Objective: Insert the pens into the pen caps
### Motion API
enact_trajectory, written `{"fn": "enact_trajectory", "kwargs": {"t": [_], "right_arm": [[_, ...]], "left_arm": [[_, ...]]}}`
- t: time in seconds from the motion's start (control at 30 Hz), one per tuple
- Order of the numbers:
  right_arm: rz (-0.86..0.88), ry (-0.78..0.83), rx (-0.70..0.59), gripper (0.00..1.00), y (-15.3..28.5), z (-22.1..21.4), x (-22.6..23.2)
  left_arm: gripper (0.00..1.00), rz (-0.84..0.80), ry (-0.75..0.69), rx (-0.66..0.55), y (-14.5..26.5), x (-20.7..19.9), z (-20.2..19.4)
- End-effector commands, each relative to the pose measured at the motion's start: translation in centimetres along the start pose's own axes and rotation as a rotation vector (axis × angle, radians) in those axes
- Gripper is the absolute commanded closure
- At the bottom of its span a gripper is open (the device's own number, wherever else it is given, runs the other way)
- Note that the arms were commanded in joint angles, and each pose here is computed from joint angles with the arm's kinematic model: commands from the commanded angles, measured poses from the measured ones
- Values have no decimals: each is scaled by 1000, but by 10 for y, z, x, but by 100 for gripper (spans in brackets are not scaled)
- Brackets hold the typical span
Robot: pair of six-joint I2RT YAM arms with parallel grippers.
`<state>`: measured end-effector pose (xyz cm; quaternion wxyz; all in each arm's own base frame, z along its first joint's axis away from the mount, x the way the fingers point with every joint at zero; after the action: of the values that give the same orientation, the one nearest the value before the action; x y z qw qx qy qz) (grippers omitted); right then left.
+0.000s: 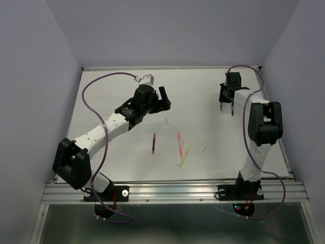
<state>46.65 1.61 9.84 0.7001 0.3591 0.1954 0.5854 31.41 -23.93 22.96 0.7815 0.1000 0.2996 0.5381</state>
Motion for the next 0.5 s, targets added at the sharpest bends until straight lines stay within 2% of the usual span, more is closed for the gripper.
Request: {"fn": "enact_trajectory", "kwargs": {"t": [0.0, 0.27, 0.47], "right_arm": [[-88, 15, -34, 88, -9, 13, -9], [-213, -3, -30, 79, -21, 9, -24], [-289, -5, -54, 66, -17, 13, -33]], "left_arm": [[1, 24, -3, 10, -2, 4, -2], [1, 51, -15, 77, -12, 10, -17], [1, 37, -14, 93, -10, 10, -21]]}}
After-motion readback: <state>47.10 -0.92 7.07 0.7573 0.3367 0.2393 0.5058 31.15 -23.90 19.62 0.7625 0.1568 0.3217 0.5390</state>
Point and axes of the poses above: each gripper's point midway between its finger pads, its own y axis back along the fingers, its own x axis along the line the jaws close on, z = x × y, the point moved 5 cm from there along y, back along the fingers, and after that the axes turned 8 degrees about -y, right-handed, at the moved point
